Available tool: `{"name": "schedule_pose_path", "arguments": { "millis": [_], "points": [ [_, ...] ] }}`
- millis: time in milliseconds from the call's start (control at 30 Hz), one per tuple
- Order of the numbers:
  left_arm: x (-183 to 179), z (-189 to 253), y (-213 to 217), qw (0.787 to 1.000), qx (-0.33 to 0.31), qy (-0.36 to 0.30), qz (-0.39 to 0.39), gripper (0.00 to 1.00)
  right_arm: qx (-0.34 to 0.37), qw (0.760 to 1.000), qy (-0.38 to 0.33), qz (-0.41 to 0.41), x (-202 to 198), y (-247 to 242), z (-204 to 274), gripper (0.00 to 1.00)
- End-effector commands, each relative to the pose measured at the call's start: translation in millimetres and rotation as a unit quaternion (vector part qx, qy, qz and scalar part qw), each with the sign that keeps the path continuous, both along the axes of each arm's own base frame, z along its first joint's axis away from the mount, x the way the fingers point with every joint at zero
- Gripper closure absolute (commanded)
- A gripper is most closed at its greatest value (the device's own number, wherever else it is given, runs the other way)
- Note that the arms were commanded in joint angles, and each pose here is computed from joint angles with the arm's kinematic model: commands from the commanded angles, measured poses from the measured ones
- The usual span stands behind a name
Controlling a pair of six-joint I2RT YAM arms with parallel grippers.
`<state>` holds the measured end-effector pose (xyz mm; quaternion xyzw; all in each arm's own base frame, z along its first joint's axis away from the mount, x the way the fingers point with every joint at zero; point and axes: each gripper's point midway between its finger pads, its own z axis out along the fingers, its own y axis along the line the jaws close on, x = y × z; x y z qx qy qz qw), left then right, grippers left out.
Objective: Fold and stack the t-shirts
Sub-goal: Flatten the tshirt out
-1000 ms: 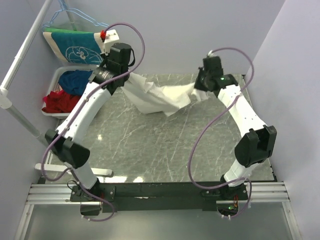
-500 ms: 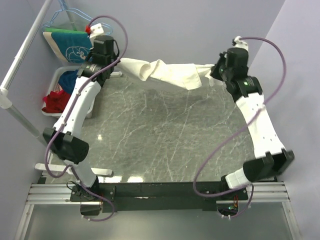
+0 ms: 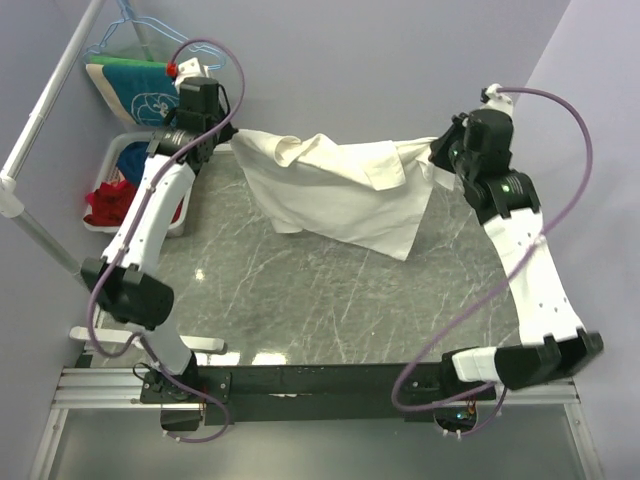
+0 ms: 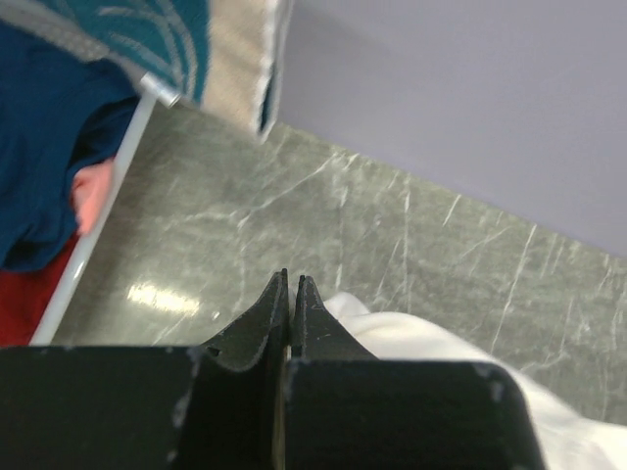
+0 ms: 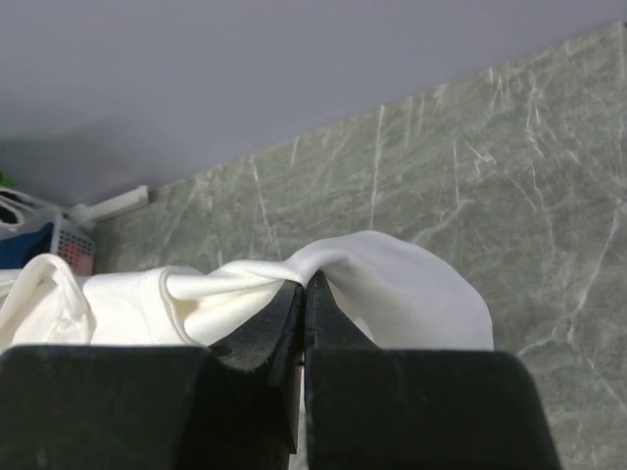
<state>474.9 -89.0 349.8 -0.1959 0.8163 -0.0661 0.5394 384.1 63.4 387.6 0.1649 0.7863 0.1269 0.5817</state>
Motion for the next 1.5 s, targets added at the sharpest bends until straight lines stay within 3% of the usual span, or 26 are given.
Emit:
{"name": "schedule_pose_path", "arguments": {
  "millis": [0,200,433,533,567,633,700,800,833,867,900,933,1000,1100,1167,1333,1433,1467],
  "points": [
    [40.9,18.8,-7.2,0.999,-0.021,-0.037,-0.001,0.99,0.001,0.999,0.0,-0.038,44.5,-15.1,-0.4,1.0],
    [105.0,7.0,-20.5,0.997,-0.05,-0.043,-0.027,0.99,0.016,0.999,-0.02,-0.035,85.6,-24.9,21.3,1.0],
    [93.7,18.7,-8.5,0.995,-0.076,-0.058,-0.042,0.99,0.008,0.997,-0.062,-0.036,72.4,-36.2,53.5,1.0],
    [80.0,-24.8,-14.5,0.995,-0.072,-0.004,-0.062,0.99,0.014,0.999,-0.018,-0.034,63.5,-35.0,15.9,1.0],
    [75.0,-40.0,-16.8,0.995,-0.074,0.014,-0.067,0.99,0.017,0.999,0.02,-0.033,58.9,-33.3,-18.3,1.0],
    [56.0,-97.8,-26.7,0.989,-0.088,0.079,-0.085,0.99,0.037,0.997,0.067,-0.026,51.5,-26.4,-61.1,1.0],
    [30.1,-156.7,-41.8,0.98,-0.088,0.146,-0.103,0.99,0.068,0.985,0.155,-0.027,32.7,-18.5,-132.4,1.0],
    [-15.6,-218.9,-60.9,0.964,-0.075,0.225,-0.117,0.99,0.121,0.945,0.301,-0.03,-13.2,1.3,-225.6,1.0],
    [-28.1,-232.1,-64.2,0.96,-0.072,0.243,-0.119,0.99,0.126,0.928,0.348,-0.036,-34.0,5.6,-256.2,0.94],
    [-39.4,-243.7,-65.7,0.958,-0.061,0.258,-0.114,0.99,0.132,0.918,0.373,-0.03,-45.4,17.0,-269.4,0.76],
    [-58.1,-262.2,-62.6,0.951,-0.057,0.284,-0.111,0.99,0.127,0.909,0.394,-0.039,-59.0,20.5,-278.7,0.5],
    [-66.1,-270.2,-60.2,0.948,-0.055,0.295,-0.104,0.98,0.118,0.906,0.404,-0.05,-69.2,20.4,-288.9,0.43],
    [-85.7,-289.5,-51.9,0.941,-0.042,0.324,-0.089,0.77,0.109,0.917,0.379,-0.057,-73.3,26.4,-279.5,0.32],
    [-91.6,-298.4,-39.6,0.942,-0.025,0.33,-0.062,0.75,0.086,0.929,0.357,-0.054,-67.8,28.0,-269.0,0.36],
    [-83.0,-291.6,-39.8,0.946,-0.024,0.318,-0.058,0.68,0.063,0.932,0.354,-0.045,-56.5,28.6,-265.0,0.39],
    [-61.3,-268.9,-48.5,0.954,-0.026,0.291,-0.063,0.68,0.042,0.94,0.338,-0.021,-24.1,37.2,-265.7,0.44],
    [-50.3,-254.5,-47.2,0.96,-0.01,0.275,-0.051,0.61,0.041,0.942,0.334,-0.001,-2.2,47.3,-268.2,0.44],
    [-48.0,-246.7,-43.9,0.963,-0.005,0.264,-0.042,0.54,0.041,0.942,0.332,0.004,4.1,49.8,-269.0,0.44]
  ]
}}
